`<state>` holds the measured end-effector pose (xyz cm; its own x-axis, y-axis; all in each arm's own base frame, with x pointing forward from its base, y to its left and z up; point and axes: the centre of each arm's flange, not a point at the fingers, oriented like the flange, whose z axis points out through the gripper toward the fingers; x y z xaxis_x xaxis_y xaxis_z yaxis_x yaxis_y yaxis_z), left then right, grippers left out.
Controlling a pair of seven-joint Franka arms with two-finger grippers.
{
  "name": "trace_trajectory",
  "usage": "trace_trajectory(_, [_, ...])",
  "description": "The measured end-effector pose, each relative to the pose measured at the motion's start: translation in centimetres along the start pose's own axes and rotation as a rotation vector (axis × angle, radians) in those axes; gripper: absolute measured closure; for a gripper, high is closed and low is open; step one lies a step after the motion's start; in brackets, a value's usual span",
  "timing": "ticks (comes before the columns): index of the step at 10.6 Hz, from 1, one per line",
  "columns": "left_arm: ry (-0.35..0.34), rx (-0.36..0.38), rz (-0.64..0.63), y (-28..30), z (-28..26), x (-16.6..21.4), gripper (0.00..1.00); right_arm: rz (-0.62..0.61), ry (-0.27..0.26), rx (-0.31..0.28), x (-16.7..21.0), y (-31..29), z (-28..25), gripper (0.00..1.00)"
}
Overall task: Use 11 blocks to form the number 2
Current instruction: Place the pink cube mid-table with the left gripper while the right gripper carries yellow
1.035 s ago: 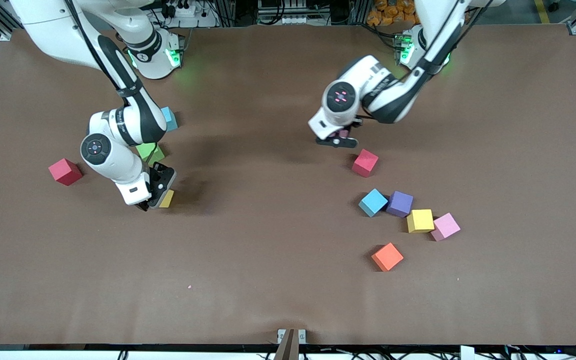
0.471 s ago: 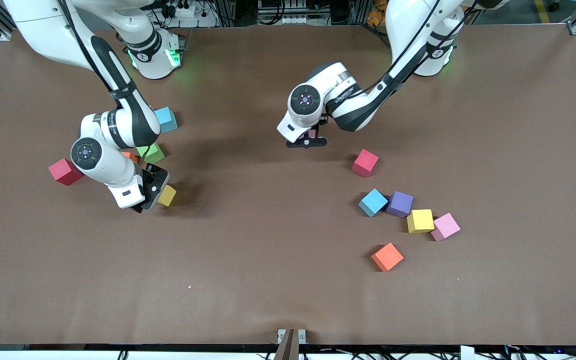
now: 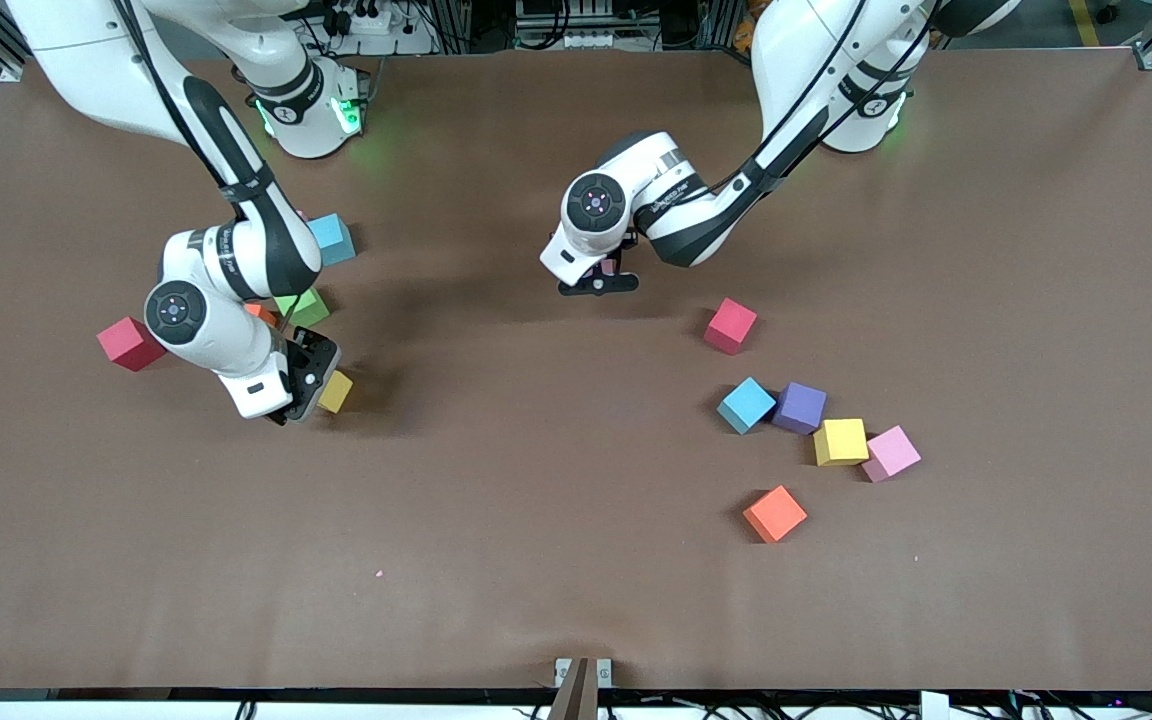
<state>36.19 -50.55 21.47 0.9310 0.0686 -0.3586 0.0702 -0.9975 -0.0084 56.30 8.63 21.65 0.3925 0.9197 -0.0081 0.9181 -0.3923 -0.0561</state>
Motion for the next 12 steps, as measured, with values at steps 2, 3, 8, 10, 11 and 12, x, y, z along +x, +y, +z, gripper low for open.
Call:
trace_trajectory(2, [-0.005,-0.005,0.006,0.5,0.5,-0.1,0.44,-0.003,0.007,-0.009,0.0,0.1,1.1,0.00])
trace_trajectory(3, [-0.009,-0.002,0.013,0.9,0.9,-0.4,0.44,-0.010,0.009,-0.010,0.0,0.1,1.7,0.00])
trace_trajectory(8, [-0.021,0.017,0.047,2.0,2.3,-2.3,0.44,-0.027,0.009,-0.006,-0.1,0.2,3.3,0.11])
trace_trajectory(10, [-0.027,0.022,0.051,2.1,2.8,-2.5,0.38,-0.034,0.010,-0.009,0.0,0.2,3.2,0.28])
trace_trajectory(11, [-0.028,0.023,0.050,2.1,2.9,-2.5,0.34,-0.047,0.013,-0.013,0.1,0.3,3.0,0.42])
trace_trajectory(12, [-0.027,0.022,0.050,2.1,2.8,-2.4,0.22,-0.067,0.017,-0.020,0.2,0.4,2.7,0.42])
